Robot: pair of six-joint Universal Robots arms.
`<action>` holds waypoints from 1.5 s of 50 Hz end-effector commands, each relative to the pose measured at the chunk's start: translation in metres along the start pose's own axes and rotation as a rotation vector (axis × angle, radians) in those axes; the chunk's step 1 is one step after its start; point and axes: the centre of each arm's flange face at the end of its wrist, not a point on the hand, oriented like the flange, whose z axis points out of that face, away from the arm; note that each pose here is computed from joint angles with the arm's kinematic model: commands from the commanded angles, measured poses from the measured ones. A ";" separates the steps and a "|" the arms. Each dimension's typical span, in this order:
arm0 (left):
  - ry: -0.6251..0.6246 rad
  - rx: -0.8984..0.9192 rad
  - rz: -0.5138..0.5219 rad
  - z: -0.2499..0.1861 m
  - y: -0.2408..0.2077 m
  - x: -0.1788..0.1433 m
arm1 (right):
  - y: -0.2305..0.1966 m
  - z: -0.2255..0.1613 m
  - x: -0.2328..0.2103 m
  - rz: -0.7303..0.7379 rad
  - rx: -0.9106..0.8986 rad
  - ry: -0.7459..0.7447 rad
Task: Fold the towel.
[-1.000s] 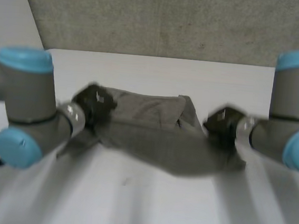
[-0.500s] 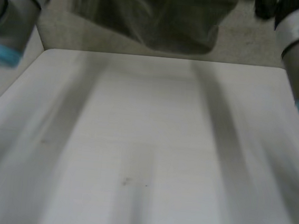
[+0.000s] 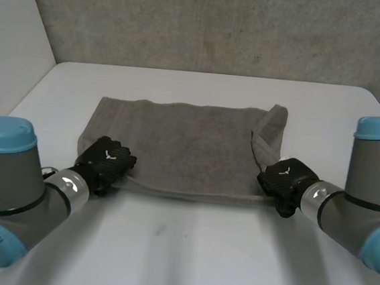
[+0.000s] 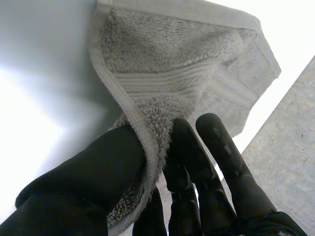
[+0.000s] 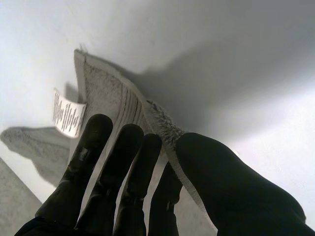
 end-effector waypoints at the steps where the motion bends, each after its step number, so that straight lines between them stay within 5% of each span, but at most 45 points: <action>1: -0.027 0.006 -0.004 -0.020 -0.008 -0.007 | -0.007 -0.023 0.009 0.129 0.066 -0.026; 9: -0.051 0.015 -0.004 -0.029 -0.011 -0.013 | 0.001 -0.025 0.029 0.205 0.092 -0.014; 19: -0.083 0.017 -0.008 -0.026 -0.011 -0.024 | 0.019 -0.013 0.040 0.075 0.106 -0.002; 37: -0.093 0.013 -0.012 -0.025 -0.009 -0.028 | 0.047 0.018 0.031 0.052 0.172 -0.053; 75: -0.084 0.003 -0.016 -0.024 -0.006 -0.026 | 0.041 0.061 0.048 0.012 0.217 0.011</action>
